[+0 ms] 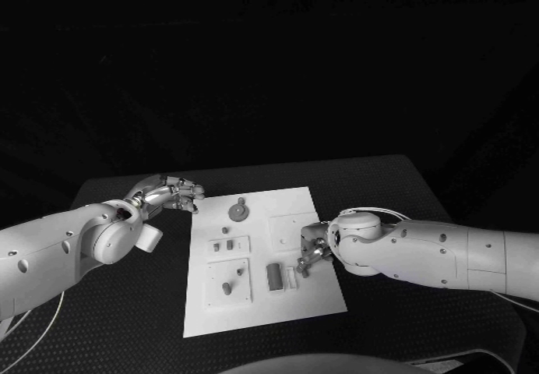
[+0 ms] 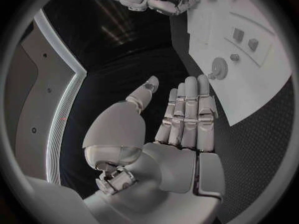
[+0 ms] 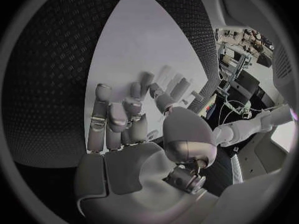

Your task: Assemble the parts on the task board

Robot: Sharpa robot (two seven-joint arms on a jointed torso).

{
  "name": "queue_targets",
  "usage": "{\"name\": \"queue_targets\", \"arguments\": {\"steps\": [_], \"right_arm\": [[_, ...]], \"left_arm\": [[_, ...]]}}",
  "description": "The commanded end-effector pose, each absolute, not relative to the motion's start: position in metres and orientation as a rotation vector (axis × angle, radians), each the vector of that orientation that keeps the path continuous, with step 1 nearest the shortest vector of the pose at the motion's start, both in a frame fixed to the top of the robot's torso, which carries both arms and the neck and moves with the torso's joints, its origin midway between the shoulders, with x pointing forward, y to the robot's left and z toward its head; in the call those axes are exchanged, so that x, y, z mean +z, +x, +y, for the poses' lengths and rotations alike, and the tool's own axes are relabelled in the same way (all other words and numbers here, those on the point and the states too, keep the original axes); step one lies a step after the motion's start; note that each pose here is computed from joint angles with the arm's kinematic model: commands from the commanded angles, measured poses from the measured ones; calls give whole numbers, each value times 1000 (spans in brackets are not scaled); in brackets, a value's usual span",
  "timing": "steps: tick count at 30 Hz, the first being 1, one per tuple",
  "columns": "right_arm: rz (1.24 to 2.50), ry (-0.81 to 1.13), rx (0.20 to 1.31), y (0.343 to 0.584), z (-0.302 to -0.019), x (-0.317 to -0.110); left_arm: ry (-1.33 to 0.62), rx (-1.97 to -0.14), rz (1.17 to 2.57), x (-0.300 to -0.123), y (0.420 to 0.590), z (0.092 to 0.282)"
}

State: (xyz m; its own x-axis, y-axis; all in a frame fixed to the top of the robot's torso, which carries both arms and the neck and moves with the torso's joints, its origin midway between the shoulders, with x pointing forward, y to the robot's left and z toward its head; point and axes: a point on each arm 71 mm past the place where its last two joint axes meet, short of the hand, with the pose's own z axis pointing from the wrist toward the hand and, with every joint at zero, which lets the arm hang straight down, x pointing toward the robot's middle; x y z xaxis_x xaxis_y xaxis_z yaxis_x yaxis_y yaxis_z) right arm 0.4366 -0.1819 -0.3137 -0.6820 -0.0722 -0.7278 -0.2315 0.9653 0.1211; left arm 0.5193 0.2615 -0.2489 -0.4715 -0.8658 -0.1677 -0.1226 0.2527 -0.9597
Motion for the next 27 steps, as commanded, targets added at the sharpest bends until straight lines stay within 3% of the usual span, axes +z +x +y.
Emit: {"name": "queue_targets", "arguments": {"steps": [1,27], "right_arm": [[2299,-253,221,436,-185,-316],[2169,-385,234,433,-187,-308]], "left_arm": [[-899,-1295,1795,-248,519,260],[-900,-1293,1794,-248,518,261]]}}
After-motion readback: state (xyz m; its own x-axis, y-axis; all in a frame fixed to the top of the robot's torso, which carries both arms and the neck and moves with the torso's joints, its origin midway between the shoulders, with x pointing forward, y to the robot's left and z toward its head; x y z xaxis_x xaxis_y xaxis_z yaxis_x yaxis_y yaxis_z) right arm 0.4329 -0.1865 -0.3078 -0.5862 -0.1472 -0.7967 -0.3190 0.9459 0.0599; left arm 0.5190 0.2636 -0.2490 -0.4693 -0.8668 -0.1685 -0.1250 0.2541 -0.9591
